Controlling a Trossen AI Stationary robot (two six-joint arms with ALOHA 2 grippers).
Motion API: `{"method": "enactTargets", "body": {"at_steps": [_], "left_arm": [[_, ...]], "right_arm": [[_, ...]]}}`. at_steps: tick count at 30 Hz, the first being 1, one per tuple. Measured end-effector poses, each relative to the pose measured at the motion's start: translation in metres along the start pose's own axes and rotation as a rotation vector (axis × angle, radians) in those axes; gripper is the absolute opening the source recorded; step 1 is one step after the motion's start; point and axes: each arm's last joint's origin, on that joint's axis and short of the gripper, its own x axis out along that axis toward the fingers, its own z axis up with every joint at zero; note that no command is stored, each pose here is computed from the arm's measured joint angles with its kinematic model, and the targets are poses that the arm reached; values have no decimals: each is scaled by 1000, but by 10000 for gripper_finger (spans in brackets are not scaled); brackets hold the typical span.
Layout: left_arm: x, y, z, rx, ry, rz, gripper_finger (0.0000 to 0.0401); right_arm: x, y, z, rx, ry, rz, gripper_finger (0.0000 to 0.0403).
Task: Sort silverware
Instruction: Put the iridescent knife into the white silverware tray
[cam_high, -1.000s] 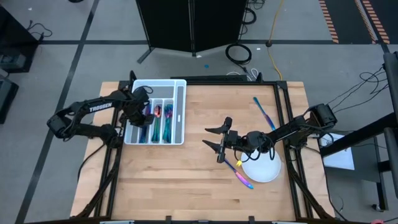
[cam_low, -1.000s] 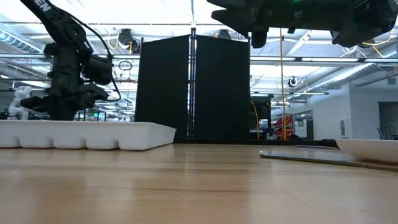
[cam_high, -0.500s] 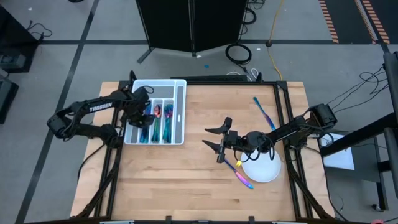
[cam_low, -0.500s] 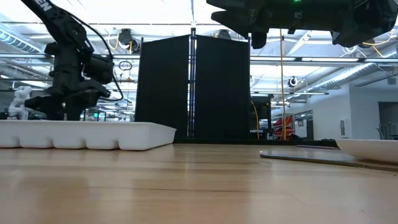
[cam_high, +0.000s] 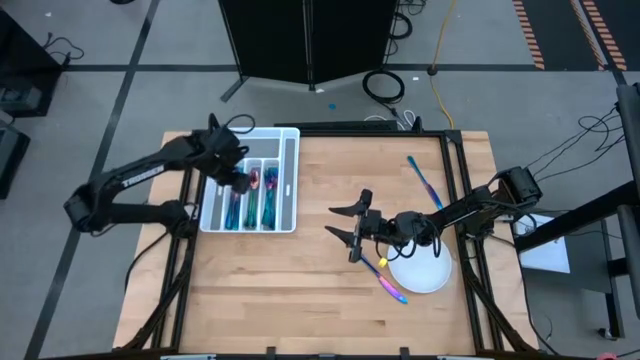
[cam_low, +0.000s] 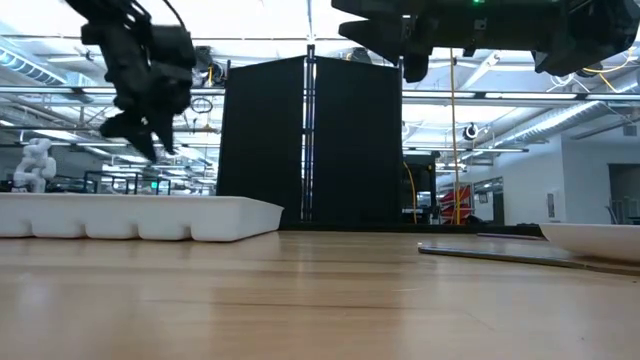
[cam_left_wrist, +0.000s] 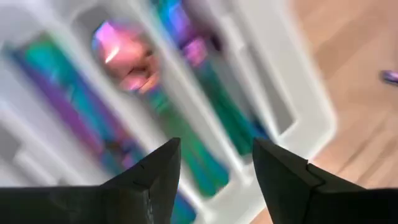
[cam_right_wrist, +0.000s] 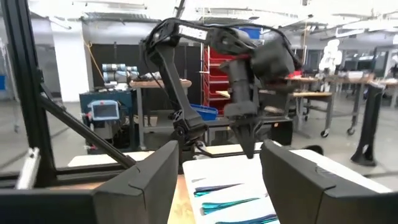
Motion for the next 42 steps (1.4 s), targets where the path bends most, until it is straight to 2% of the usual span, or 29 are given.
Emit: {"method": "enactTargets", "body": {"at_steps": [5,11,15,20,24,29,33,42], "left_arm": [[8,-20,-15,207,-183,-136,199],[32,-46,-33,419,-372,-370,199],[38,-74,-44,614,-520,-555,199],[38,-111,-60,848,-688,-696,198],[49,-129,-76,1010,-710,-729,198],[68,-137,-86,1126,-686,-713,198],[76,-142,-84,1137,-676,-703,198],[74,-148,-82,1136,-690,-712,198]], "right_arm": [[-2,5,-5,22,50,18,210],[5,14,-12,53,221,14,210],[15,20,-15,54,431,-20,210],[19,22,-12,74,729,-121,210],[6,24,-19,177,922,-167,210],[-16,42,-33,235,998,-175,210],[-28,57,-41,237,1037,-179,210],[-51,56,-56,259,1173,-391,210]]}}
